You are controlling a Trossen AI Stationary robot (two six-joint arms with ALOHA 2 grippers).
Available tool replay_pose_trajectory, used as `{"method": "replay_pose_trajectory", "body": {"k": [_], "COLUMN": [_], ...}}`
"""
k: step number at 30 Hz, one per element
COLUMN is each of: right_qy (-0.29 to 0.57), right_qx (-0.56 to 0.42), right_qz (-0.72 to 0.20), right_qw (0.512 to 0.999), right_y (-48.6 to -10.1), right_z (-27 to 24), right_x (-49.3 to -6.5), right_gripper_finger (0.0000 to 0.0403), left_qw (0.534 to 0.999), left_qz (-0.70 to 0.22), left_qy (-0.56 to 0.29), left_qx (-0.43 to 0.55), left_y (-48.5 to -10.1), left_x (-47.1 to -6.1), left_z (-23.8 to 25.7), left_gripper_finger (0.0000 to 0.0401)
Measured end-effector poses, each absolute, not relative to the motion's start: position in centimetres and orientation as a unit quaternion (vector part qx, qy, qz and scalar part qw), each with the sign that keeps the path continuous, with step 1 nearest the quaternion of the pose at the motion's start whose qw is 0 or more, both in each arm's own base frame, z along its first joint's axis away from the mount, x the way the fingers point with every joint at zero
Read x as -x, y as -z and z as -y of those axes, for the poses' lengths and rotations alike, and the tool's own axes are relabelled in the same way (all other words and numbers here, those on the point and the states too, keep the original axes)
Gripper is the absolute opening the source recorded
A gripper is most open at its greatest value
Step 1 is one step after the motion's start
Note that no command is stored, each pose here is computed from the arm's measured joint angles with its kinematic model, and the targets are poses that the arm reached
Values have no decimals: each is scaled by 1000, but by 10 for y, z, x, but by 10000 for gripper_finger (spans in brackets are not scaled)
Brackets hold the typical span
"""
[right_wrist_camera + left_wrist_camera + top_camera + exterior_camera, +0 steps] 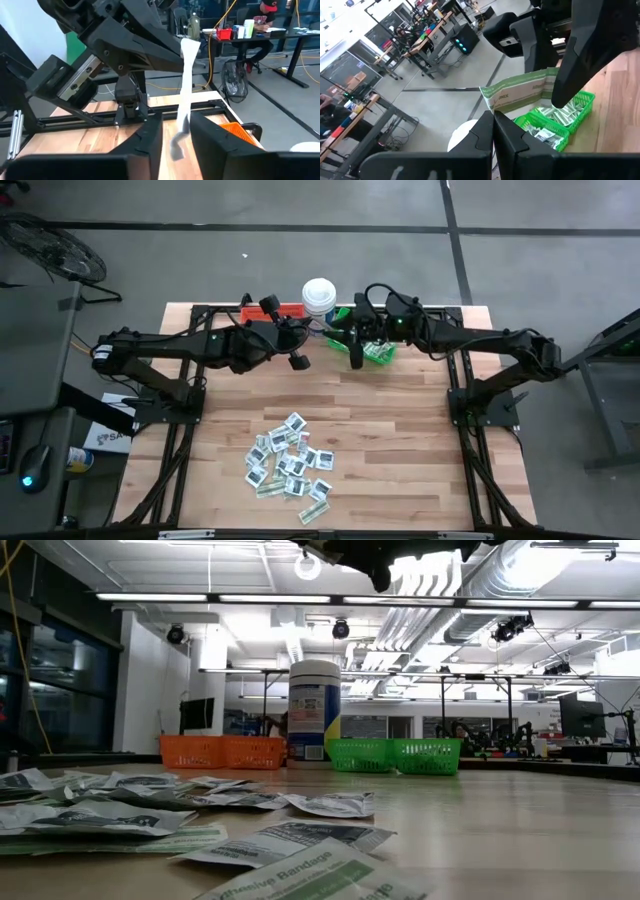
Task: Pick & Place First Aid Supplies
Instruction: Put the green bandage pack into the right green bin
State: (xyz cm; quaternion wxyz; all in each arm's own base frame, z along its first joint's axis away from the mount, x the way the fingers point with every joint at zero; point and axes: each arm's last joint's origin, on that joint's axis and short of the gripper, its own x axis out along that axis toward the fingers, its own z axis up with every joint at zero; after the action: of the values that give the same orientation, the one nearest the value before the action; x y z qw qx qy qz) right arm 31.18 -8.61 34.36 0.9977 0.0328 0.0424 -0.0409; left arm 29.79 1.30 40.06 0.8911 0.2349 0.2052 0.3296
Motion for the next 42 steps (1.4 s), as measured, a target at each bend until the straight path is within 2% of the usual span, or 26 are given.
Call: {"method": "replay_pose_trajectory", "body": {"k": [10,18,22,28,32,35,42], "right_qy": [55,56,56,77,124,170,231], "right_qx": [-35,-45,-50,-69,-80,-87,-112], "right_qz": [-48,-54,-59,-80,-116,-162,-305], "right_qw": [997,996,995,991,982,968,917], "right_y": [-343,-341,-341,-337,-336,-335,-318], "right_z": [87,87,87,98,111,121,138], "right_x": [-311,-311,-311,-306,-290,-272,-233], "right_gripper_finger": [8,1,1,1,0,0,0], "left_qw": [891,890,884,877,870,870,872], "left_qz": [-205,-207,-216,-217,-221,-226,-240], "left_qy": [-330,-329,-317,-335,-349,-353,-356], "left_qx": [-235,-239,-266,-269,-270,-260,-236], "left_y": [-401,-401,-401,-403,-409,-413,-420], "left_x": [-298,-298,-298,-294,-282,-271,-242], "left_z": [-13,-13,-13,-13,-14,-14,-15], "left_gripper_finger": [0,8,40,127,175,192,193]}}
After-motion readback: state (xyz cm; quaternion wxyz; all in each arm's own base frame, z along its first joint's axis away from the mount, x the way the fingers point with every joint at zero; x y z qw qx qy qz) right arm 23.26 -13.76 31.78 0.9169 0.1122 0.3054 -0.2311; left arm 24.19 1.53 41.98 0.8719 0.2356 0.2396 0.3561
